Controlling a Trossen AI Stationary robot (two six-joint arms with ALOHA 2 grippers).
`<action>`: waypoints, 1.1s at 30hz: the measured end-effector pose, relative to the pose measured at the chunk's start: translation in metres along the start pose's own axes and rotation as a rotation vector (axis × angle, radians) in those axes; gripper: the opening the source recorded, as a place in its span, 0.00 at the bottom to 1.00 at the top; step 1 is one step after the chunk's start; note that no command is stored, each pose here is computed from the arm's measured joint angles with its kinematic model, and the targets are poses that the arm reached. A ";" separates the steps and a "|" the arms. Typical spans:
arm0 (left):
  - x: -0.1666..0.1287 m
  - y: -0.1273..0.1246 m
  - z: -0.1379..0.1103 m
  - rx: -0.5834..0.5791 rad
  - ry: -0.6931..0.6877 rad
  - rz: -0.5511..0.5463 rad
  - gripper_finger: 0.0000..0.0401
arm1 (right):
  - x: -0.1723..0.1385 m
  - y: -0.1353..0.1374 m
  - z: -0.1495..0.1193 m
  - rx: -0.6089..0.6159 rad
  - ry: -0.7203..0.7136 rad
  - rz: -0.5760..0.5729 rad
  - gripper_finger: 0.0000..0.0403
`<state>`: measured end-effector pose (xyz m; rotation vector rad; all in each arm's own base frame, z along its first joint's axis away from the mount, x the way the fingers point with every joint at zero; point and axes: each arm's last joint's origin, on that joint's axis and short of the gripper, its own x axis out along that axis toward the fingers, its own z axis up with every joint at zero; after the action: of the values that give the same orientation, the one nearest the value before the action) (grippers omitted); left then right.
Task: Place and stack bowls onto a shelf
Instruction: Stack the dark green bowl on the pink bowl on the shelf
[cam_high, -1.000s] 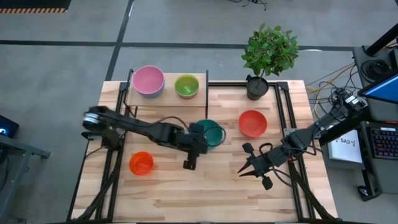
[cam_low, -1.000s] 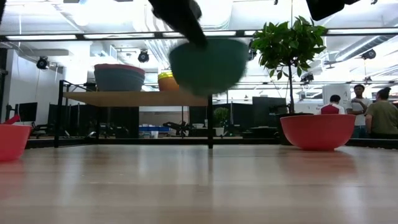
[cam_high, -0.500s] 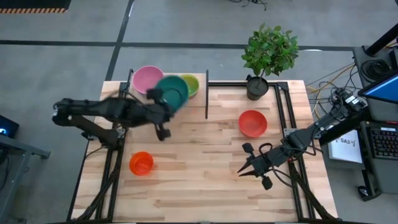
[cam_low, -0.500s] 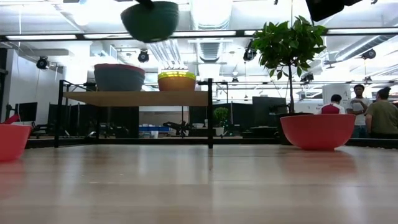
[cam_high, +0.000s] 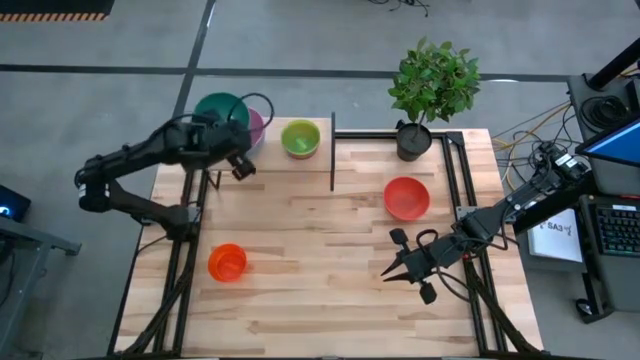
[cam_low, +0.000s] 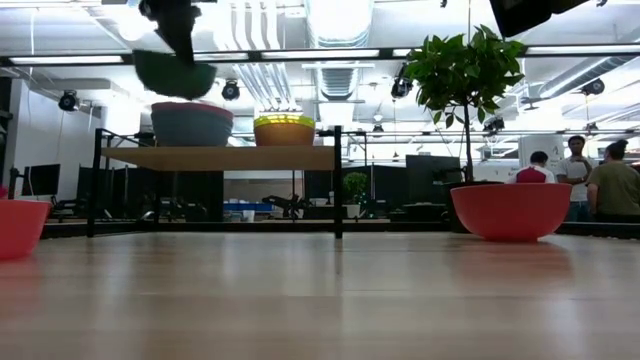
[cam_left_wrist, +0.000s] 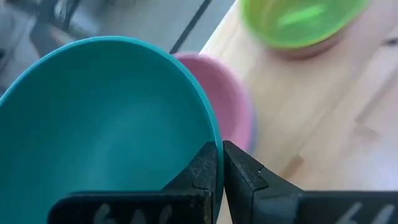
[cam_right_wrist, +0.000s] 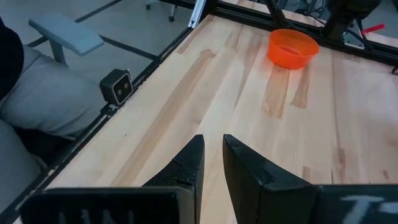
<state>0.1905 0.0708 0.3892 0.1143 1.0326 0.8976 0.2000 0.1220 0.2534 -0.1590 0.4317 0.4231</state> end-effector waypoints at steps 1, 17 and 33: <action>0.004 0.002 0.001 -0.009 0.021 -0.001 0.00 | 0.000 0.000 -0.001 0.000 0.001 0.000 0.12; 0.020 0.003 0.012 -0.010 0.024 -0.036 0.09 | 0.001 -0.001 -0.006 -0.002 0.017 -0.027 0.12; 0.013 0.004 0.016 -0.039 -0.063 -0.129 0.29 | 0.001 -0.001 -0.006 -0.001 0.017 -0.027 0.12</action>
<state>0.2032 0.0878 0.3907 0.0428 0.9523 0.7914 0.1991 0.1205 0.2478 -0.1694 0.4453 0.3961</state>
